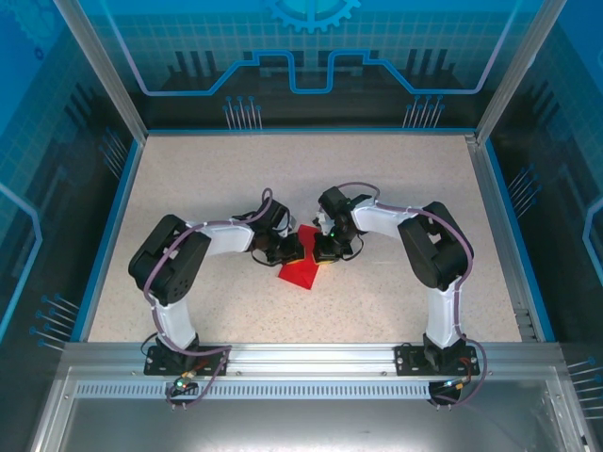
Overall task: Fold a paper plane with a square sheet of paper (pick it up from the middle)
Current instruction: Fold the triangle a second time at the center of the table.
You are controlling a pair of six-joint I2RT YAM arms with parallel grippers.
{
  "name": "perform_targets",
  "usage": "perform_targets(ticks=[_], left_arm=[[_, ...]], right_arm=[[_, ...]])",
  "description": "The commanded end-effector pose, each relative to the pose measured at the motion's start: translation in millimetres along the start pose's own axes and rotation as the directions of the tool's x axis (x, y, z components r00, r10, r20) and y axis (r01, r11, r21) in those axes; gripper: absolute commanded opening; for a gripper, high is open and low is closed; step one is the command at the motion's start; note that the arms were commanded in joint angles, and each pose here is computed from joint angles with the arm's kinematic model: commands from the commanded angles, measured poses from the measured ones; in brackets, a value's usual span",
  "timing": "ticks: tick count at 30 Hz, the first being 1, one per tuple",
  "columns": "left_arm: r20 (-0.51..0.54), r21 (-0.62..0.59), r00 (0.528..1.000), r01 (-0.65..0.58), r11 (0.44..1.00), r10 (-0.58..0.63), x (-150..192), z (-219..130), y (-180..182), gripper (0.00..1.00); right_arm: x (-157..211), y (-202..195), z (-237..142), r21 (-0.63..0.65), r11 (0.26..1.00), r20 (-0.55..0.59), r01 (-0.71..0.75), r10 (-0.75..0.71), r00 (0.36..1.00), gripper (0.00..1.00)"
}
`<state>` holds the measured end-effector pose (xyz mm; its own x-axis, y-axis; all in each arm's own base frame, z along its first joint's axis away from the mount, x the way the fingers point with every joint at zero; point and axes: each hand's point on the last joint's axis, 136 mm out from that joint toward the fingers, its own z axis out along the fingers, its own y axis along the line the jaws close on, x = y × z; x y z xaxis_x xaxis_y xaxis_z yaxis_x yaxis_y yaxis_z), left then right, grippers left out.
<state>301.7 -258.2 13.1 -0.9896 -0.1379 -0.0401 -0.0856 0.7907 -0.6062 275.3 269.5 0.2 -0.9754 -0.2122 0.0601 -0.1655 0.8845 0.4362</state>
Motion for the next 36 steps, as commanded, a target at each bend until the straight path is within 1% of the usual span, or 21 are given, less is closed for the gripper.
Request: perform_targets(ticks=[1,5,9,13,18,23,28,31,34,36], left_arm=[[-0.008,-0.082,1.000,0.019,0.996,-0.020,3,2,19,0.10],[0.021,-0.119,0.999,0.043,0.992,-0.040,-3,0,30,0.10],[0.062,-0.117,0.995,0.088,0.989,-0.081,-11,-5,34,0.10],[0.100,-0.126,0.990,0.108,0.986,-0.096,-19,-12,38,0.10],[0.117,-0.136,0.986,0.133,0.982,-0.117,-26,-18,48,0.10],[0.129,-0.159,0.985,0.132,0.978,-0.112,-30,-22,52,0.10],[0.172,-0.152,0.982,0.104,0.983,-0.078,-40,-39,39,0.10],[0.199,-0.123,0.979,0.070,0.990,-0.044,-42,-53,23,0.10],[0.184,-0.053,0.983,0.026,0.998,-0.015,-33,-56,1,0.10],[0.145,0.006,0.989,-0.008,1.000,0.007,-20,-49,-16,0.10]], right_arm=[[44,-93,45,0.351,0.935,-0.132,-0.051,0.103,0.986,0.06],[45,-96,46,0.359,0.932,-0.135,-0.050,0.105,0.985,0.06],[49,-103,47,0.390,0.919,-0.145,-0.051,0.116,0.983,0.06],[50,-107,47,0.409,0.911,-0.148,-0.050,0.121,0.982,0.06],[50,-109,48,0.416,0.908,-0.149,-0.050,0.123,0.981,0.05],[50,-108,48,0.413,0.909,-0.149,-0.051,0.122,0.981,0.05],[50,-108,48,0.409,0.911,-0.148,-0.055,0.126,0.981,0.05],[51,-108,48,0.410,0.911,-0.148,-0.057,0.128,0.981,0.05],[51,-107,48,0.407,0.911,-0.146,-0.059,0.128,0.981,0.05],[50,-107,48,0.406,0.912,-0.144,-0.058,0.127,0.981,0.05]])
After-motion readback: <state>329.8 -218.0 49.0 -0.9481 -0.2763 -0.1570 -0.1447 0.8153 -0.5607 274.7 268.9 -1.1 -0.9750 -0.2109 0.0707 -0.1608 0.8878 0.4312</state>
